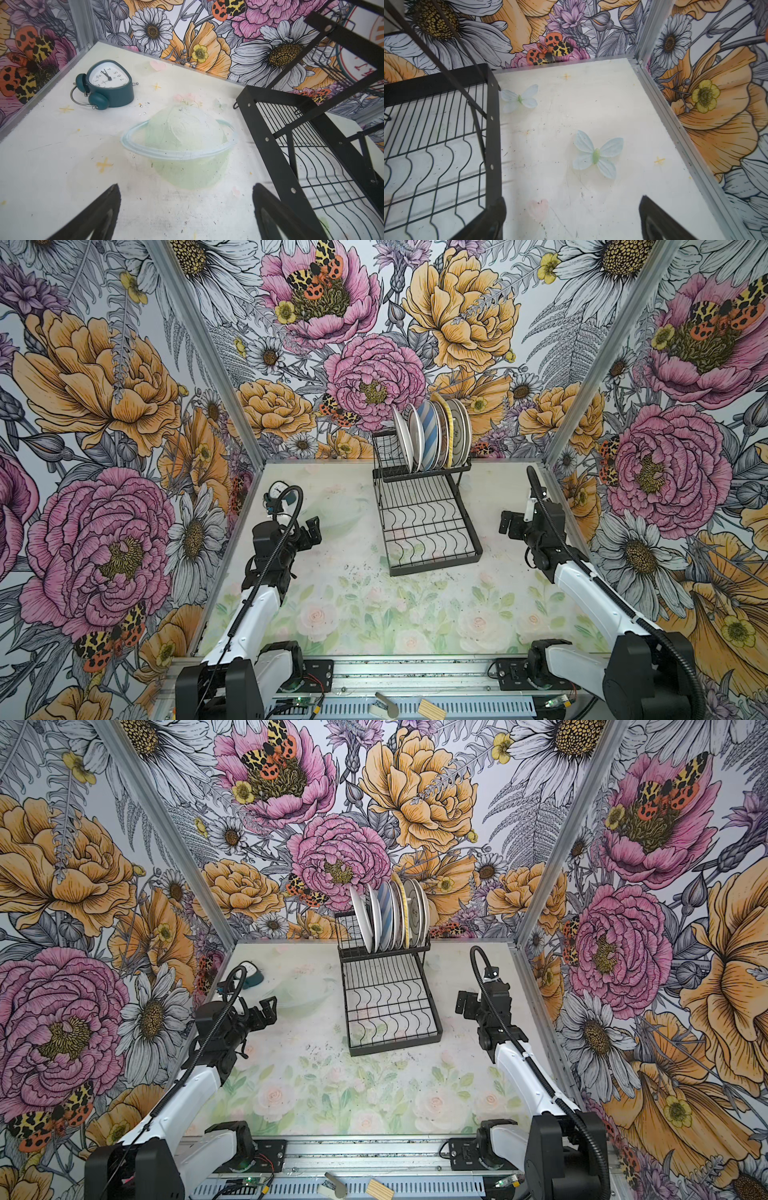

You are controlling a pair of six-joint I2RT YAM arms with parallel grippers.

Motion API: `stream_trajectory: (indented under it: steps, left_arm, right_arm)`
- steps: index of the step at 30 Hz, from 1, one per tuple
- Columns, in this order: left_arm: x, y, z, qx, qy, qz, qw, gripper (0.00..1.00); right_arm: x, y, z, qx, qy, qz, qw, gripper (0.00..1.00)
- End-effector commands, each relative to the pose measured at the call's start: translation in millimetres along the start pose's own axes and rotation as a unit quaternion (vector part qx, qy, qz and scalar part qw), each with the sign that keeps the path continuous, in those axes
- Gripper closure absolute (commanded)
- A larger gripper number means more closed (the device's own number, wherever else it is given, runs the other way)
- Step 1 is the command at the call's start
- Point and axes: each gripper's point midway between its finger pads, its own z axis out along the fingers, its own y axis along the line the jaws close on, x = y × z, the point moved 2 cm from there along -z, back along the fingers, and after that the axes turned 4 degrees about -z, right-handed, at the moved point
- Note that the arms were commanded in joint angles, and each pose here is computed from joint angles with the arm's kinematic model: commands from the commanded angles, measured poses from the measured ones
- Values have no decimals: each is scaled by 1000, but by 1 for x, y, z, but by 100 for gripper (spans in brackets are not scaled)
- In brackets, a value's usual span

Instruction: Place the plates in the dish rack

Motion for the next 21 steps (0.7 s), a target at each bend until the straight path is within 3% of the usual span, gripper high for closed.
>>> stream_trajectory:
  steps: [1,15,21]
  left_arm:
    - [-16,10,2,-24,-64,37,997,1]
    - [-9,32,34,-59,-134,60,987,1]
    - [7,27,53,-64,-133,76,986,1]
  right_arm:
    - [-20,-5,13,4,-73,-4,997,0]
    - [5,-4,44,-3,-118,-33,992,0]
    - [17,-2,46,-8,-142,-36,989,0]
